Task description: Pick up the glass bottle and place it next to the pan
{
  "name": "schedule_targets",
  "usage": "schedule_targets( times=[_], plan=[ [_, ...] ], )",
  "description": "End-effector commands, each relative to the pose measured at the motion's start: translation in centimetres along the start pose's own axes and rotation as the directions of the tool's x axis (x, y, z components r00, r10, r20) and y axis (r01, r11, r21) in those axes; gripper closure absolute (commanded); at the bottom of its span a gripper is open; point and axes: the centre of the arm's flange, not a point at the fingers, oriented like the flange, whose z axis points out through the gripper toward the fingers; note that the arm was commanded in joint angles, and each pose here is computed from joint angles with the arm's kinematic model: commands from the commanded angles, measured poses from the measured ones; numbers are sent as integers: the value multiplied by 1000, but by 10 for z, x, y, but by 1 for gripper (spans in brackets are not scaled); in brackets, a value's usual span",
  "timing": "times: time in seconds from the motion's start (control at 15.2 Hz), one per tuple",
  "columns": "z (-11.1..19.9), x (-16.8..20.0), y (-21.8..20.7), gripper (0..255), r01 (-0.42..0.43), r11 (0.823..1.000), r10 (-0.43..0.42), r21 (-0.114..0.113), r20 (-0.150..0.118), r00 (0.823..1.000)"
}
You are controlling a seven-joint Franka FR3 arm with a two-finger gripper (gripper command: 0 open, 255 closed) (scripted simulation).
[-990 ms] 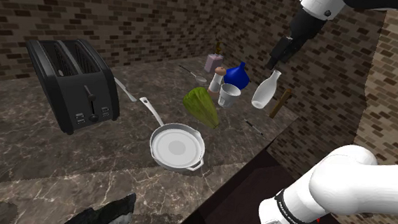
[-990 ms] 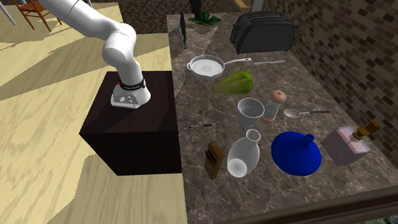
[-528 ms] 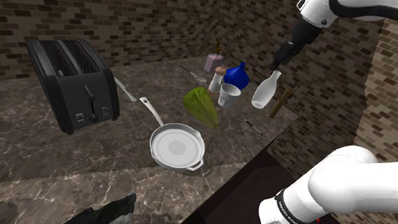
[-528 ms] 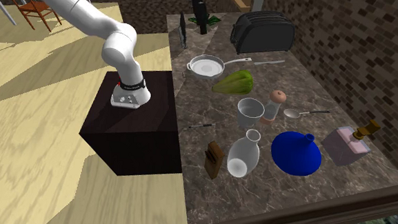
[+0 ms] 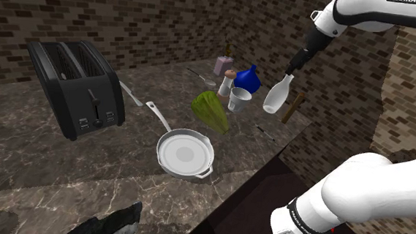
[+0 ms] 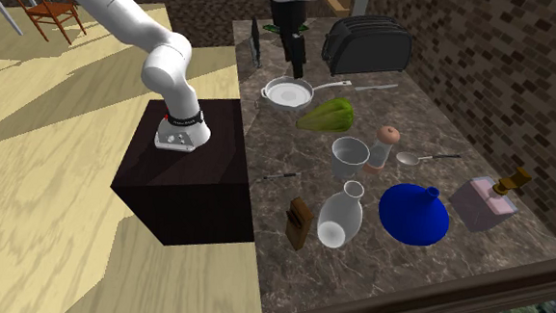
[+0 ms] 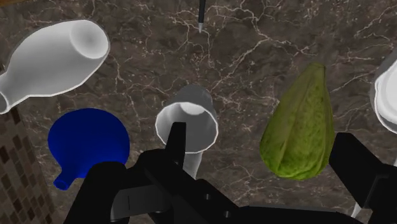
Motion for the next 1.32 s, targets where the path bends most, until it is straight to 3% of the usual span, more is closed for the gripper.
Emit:
schedule_targets(
  times=[0.0, 1.25],
  plan=[
    [11, 2, 27, 0, 6, 1000, -6, 5, -2, 1000],
    [117, 29, 261, 0, 48, 997, -47, 61, -12, 999]
  ],
)
